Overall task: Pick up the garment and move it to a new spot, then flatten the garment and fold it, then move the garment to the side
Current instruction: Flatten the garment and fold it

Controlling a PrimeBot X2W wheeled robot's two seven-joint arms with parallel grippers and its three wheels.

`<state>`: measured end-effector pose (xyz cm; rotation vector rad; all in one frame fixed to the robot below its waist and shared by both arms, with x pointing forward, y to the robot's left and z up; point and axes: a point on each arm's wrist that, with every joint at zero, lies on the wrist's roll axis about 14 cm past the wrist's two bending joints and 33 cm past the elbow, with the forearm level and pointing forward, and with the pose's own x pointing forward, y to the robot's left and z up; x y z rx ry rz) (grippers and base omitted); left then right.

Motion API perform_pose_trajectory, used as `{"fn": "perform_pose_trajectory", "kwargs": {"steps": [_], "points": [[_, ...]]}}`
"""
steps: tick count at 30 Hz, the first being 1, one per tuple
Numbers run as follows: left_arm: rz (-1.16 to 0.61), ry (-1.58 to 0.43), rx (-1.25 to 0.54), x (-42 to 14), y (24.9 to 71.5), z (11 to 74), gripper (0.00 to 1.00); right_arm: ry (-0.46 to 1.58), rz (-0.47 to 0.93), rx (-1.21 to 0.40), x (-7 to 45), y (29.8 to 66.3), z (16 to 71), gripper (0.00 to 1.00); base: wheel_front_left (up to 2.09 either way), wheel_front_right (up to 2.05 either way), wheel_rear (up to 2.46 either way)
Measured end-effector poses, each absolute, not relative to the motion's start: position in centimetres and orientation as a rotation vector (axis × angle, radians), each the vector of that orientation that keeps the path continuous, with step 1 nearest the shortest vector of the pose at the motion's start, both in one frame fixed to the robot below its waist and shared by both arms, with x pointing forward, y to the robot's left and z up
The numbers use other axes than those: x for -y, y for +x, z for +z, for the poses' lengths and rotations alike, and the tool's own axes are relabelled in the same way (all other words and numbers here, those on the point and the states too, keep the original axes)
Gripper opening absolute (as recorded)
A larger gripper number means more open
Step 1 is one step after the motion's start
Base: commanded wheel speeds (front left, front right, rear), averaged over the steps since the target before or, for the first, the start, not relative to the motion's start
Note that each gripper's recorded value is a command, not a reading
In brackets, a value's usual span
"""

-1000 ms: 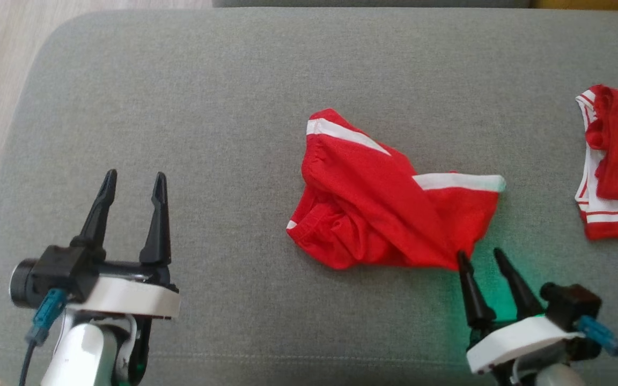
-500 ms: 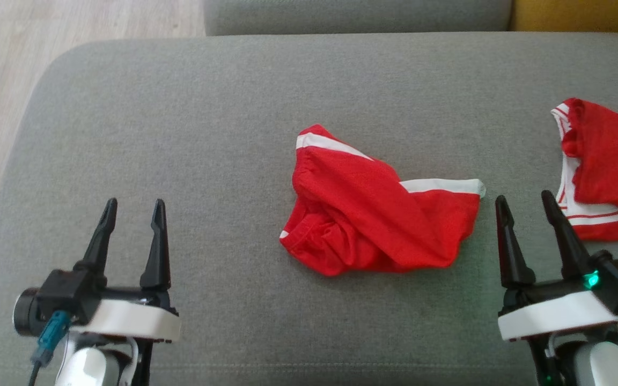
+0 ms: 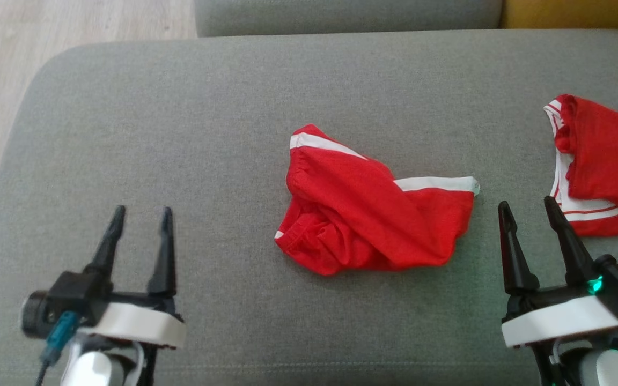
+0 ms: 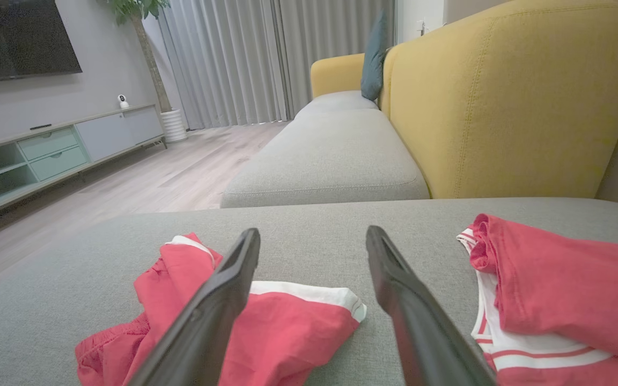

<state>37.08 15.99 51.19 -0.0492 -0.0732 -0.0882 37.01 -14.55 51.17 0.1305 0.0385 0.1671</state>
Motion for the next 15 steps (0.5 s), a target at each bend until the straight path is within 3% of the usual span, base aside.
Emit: {"fn": "perform_pose_trajectory", "kwargs": {"steps": [9, 15], "points": [[-0.384, -0.068, -0.034, -8.0, 41.0, 49.8, 1.0, 0.134, 0.156, -0.08, 14.8, 37.6, 49.8, 1.0, 0.0, 0.0, 0.0], [-0.531, -0.079, -0.219, -3.0, 43.4, 45.9, 1.0, 0.132, 0.119, -0.094, 15.9, 38.0, 49.3, 1.0, 0.0, 0.0, 0.0]]}}
